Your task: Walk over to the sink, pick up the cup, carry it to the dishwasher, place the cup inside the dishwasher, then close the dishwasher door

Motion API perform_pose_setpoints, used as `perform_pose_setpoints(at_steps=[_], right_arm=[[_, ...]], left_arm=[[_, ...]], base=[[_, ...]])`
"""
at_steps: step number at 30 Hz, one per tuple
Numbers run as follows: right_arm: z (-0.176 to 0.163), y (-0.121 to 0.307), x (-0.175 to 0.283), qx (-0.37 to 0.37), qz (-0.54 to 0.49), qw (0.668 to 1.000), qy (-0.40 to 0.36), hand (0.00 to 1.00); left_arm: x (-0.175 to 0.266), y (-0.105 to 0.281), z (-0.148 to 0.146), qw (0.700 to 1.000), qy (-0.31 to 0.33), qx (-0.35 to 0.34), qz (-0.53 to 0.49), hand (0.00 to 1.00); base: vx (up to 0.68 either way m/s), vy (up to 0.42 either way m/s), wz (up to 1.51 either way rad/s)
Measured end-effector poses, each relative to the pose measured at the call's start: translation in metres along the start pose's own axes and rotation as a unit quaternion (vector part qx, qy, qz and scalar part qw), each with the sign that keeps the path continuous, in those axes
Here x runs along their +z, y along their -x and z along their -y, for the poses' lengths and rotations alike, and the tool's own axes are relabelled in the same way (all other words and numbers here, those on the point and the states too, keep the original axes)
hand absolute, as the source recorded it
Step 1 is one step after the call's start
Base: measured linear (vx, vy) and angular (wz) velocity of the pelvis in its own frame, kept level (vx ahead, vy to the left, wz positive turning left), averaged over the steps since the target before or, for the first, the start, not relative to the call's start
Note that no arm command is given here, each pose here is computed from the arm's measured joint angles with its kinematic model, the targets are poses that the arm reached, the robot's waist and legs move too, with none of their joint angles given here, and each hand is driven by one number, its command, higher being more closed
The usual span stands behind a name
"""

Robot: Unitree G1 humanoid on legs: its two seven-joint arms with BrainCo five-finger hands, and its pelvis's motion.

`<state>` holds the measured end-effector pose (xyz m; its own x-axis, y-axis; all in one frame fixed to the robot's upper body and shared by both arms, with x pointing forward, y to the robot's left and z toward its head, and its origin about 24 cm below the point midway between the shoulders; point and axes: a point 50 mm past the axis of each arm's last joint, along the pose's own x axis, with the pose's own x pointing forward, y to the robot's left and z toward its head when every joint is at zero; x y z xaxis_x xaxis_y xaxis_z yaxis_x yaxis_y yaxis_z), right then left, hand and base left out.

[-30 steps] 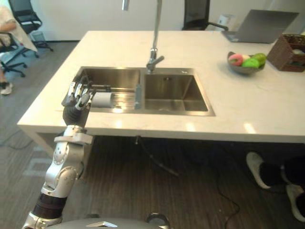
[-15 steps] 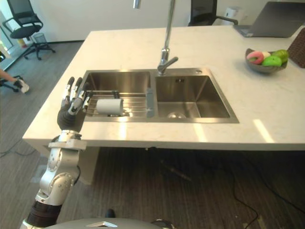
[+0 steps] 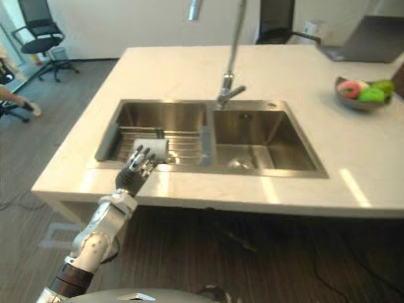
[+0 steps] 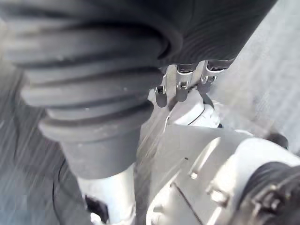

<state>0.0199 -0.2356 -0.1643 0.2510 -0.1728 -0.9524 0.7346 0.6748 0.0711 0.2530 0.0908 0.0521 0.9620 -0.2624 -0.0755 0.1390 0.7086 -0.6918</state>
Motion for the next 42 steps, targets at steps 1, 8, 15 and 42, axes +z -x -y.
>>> perform_pose_setpoints(at_steps=[1,8,15,42], right_arm=[[-0.005,-0.001,0.001,0.003,0.005,1.0,0.028,0.0],[-0.036,-0.004,0.007,0.021,0.025,0.996,0.086,0.0],[-0.016,-0.004,-0.003,-0.009,-0.025,0.999,0.033,0.0],[-0.003,-0.004,-0.002,0.013,-0.021,0.99,-0.14,0.0]], left_arm=[[0.002,0.0,-0.002,1.0,-0.008,0.005,0.005,0.0],[0.064,0.007,0.007,0.978,-0.089,0.018,0.189,0.0],[0.102,0.027,0.048,0.931,-0.137,-0.028,0.338,0.0],[0.06,0.008,0.004,0.839,-0.491,0.018,0.236,0.0]], base=[[0.19,0.04,0.29],[0.15,-0.062,0.19],[0.14,-0.078,0.01],[-0.05,0.007,-0.18]])
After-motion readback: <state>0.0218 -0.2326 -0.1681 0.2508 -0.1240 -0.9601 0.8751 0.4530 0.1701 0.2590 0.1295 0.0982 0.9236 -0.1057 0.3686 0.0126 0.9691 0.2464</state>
